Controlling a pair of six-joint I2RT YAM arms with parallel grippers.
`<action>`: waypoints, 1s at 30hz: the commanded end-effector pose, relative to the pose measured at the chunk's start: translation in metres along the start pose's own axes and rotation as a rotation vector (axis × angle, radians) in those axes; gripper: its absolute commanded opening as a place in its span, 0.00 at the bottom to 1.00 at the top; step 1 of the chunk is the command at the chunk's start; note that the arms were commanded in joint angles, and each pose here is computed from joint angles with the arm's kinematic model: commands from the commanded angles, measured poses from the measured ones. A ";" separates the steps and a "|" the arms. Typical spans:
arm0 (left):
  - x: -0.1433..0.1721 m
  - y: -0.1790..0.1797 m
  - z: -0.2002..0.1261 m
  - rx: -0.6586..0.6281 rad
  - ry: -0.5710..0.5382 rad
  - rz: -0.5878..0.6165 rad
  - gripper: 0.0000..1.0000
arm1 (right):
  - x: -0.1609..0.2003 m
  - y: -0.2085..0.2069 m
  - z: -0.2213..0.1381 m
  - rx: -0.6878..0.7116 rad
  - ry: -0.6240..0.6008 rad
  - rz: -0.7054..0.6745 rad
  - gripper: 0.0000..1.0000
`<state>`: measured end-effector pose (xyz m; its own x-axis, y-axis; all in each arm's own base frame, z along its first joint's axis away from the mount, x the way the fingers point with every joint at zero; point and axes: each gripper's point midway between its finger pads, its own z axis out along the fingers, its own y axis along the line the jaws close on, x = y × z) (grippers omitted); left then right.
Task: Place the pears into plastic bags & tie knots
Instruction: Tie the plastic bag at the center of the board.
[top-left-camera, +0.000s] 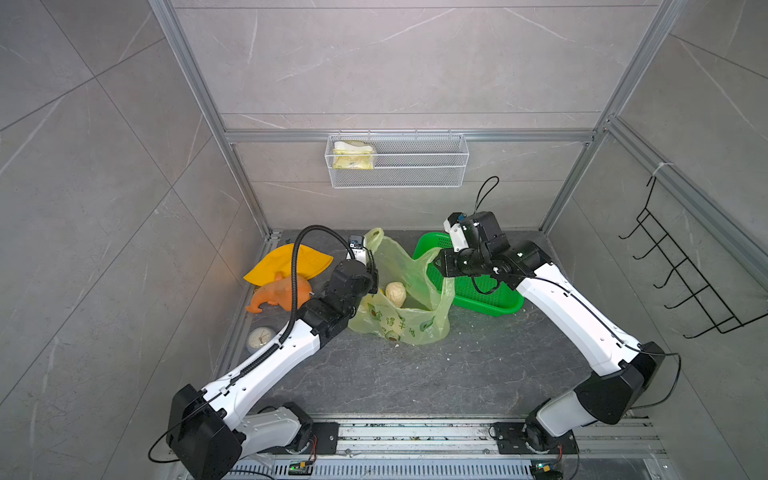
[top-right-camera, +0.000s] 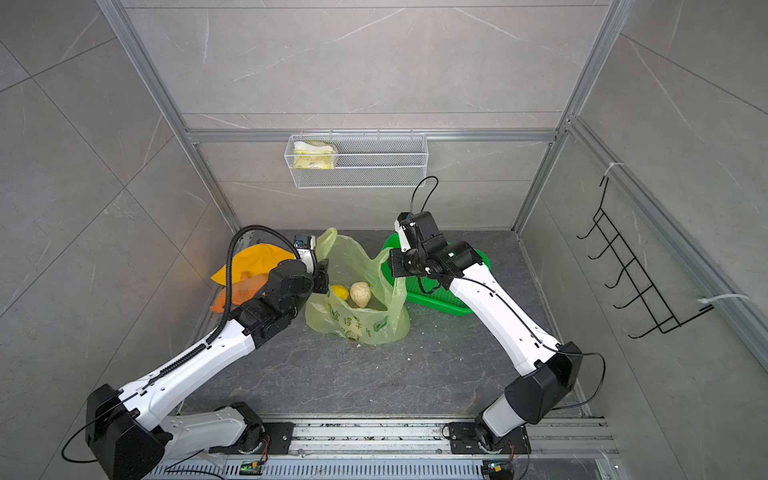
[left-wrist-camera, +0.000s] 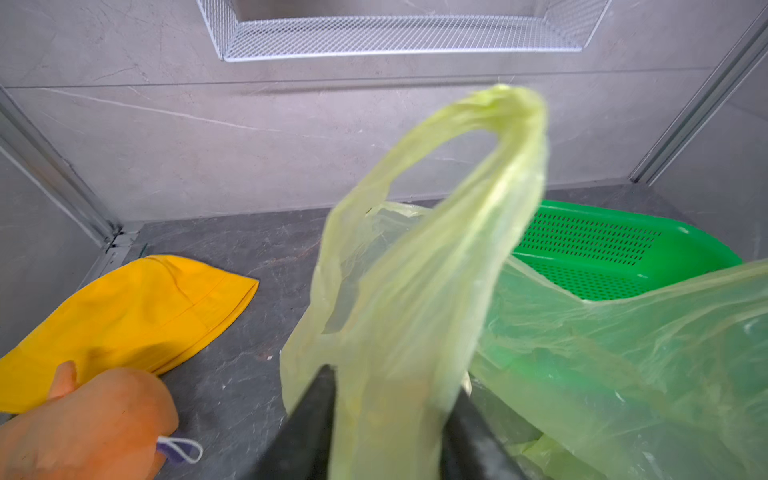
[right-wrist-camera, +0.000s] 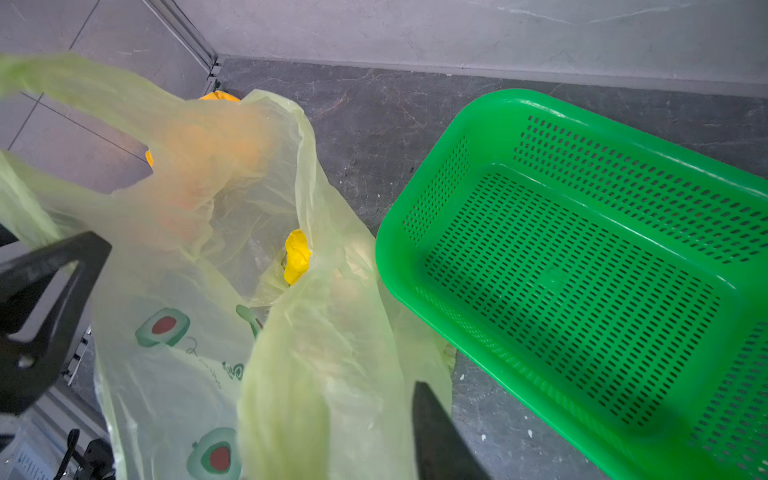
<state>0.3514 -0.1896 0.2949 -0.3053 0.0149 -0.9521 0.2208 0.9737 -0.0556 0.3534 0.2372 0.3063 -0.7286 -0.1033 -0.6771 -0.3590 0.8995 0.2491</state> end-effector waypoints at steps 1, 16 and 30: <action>-0.025 -0.016 -0.019 0.136 -0.113 -0.078 0.00 | -0.037 0.030 -0.064 -0.131 -0.138 -0.024 0.66; -0.035 -0.018 -0.051 0.235 -0.169 -0.243 0.00 | -0.082 0.142 -0.031 -0.453 -0.225 -0.192 0.86; -0.032 -0.024 -0.045 0.250 -0.149 -0.238 0.00 | -0.060 0.160 0.016 -0.506 -0.165 -0.129 0.86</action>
<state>0.3148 -0.1982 0.3218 -0.2818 -0.2155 -0.9349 0.3547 0.8820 -0.3102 0.3493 0.3854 0.3763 -0.5720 -0.1096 -0.8129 -0.6981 0.5854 0.4122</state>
